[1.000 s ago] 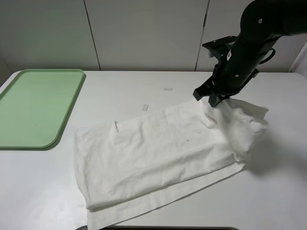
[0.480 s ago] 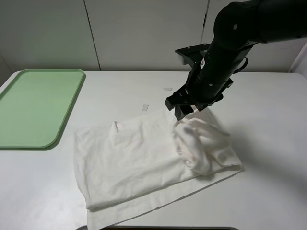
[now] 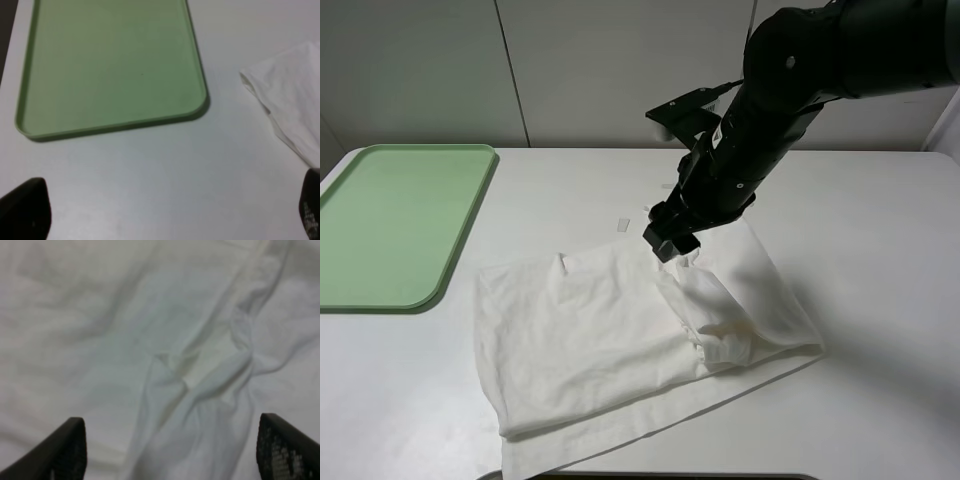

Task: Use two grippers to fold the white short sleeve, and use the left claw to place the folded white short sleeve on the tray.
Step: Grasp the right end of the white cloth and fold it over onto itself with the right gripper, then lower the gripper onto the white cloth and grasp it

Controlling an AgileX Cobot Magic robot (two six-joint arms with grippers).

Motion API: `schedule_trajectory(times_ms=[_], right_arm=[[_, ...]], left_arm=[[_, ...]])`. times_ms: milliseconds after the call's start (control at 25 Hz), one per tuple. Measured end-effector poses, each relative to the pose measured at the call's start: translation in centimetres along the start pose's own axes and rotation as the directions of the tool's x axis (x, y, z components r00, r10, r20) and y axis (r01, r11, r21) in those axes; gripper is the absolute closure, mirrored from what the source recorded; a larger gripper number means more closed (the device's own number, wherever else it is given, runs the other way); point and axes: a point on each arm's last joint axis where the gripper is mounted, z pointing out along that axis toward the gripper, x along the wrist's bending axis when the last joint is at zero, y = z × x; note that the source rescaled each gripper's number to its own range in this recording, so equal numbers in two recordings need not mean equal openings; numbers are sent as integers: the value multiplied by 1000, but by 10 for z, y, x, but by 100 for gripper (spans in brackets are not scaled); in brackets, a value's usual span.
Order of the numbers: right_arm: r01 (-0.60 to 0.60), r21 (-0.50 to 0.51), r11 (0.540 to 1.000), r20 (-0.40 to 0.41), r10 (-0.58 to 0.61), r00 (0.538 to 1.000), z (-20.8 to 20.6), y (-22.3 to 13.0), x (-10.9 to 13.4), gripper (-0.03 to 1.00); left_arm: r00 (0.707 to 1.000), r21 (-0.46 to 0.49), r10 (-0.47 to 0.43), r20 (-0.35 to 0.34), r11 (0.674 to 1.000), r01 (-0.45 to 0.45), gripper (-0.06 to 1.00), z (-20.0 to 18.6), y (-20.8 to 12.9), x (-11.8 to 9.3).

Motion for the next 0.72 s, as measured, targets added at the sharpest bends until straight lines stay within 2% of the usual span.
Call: schedule_trajectory(times_ms=[160, 320, 560, 680, 720], right_arm=[[46, 26, 999, 32, -47, 998, 0, -2, -3, 20], [32, 40, 999, 46, -33, 998, -1, -5, -12, 20], [-76, 22, 997, 108, 73, 991, -25, -11, -40, 20], [-155, -1, 988, 169, 153, 974, -52, -19, -60, 20], [-192, -43, 980, 219, 197, 955, -76, -26, -73, 20]], left_arm=[[1000, -1, 5, -13, 1000, -5, -6, 0, 0, 1], [1000, -1, 5, -13, 1000, -5, -6, 0, 0, 1], [1000, -1, 5, -13, 1000, -5, -6, 0, 0, 1], [1000, -1, 5, -13, 1000, -5, -6, 0, 0, 1], [1000, -1, 5, -13, 1000, -5, -6, 0, 0, 1]])
